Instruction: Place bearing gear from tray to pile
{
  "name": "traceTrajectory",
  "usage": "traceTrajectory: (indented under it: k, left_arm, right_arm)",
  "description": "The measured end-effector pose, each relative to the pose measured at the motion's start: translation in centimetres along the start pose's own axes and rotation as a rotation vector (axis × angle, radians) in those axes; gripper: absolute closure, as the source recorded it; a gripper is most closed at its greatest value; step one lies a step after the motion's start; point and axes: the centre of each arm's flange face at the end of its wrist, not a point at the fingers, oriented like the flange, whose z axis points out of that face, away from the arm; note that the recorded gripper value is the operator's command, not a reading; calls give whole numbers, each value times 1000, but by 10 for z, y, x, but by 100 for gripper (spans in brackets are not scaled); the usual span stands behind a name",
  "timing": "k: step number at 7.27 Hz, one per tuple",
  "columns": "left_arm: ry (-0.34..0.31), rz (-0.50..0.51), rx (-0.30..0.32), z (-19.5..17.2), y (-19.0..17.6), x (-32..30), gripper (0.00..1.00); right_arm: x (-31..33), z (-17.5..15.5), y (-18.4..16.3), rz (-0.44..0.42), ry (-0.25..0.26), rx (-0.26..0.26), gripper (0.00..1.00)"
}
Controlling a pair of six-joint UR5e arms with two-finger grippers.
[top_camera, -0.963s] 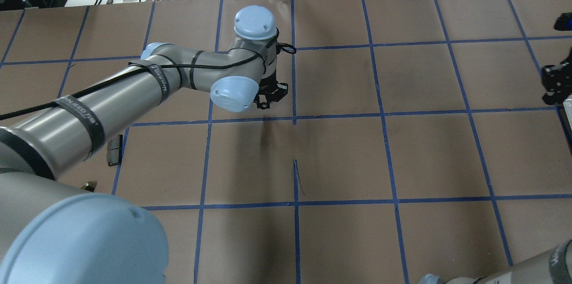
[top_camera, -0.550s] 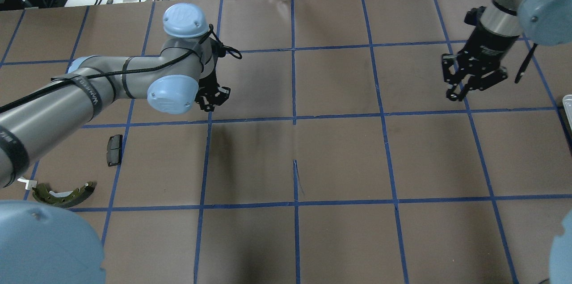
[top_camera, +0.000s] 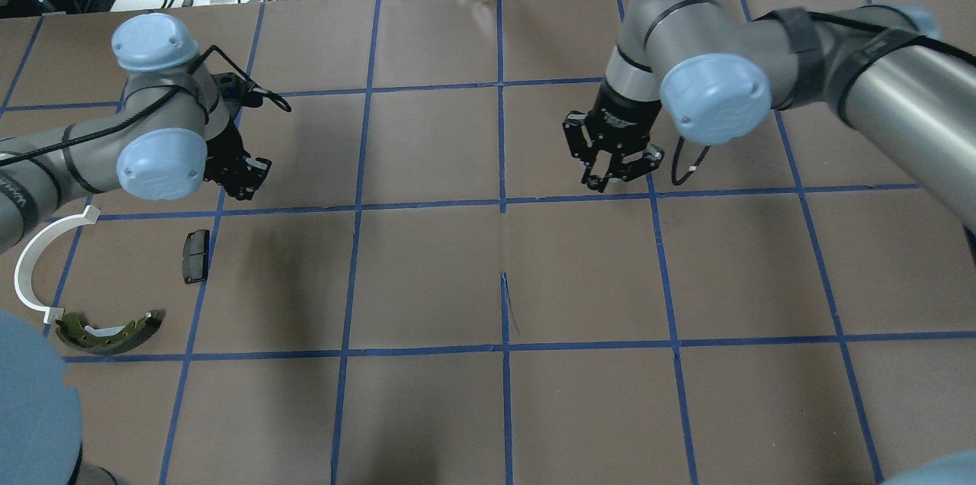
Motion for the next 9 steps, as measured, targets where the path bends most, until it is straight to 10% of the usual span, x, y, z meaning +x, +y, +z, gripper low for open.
traceTrajectory:
  k: [2,3,4,7,9]
  left_arm:
    - [35,28,-12,16,30,-85,100]
    - [58,30,-13,28,47,-124,100]
    - [72,24,-17,37,61,-150,92]
    - [118,-11,-32,64,89,-164,3]
    - [148,-25,5,62,89,-161,0]
  right_arm:
    - [-60,63,41,25,-60,33,72]
    - [-75,90,45,26,-70,49,5]
    - [-80,103,46,32,-67,64,0]
    - [-70,62,20,-4,-56,155,0]
    - [-12,-43,-34,-126,-13,178,0]
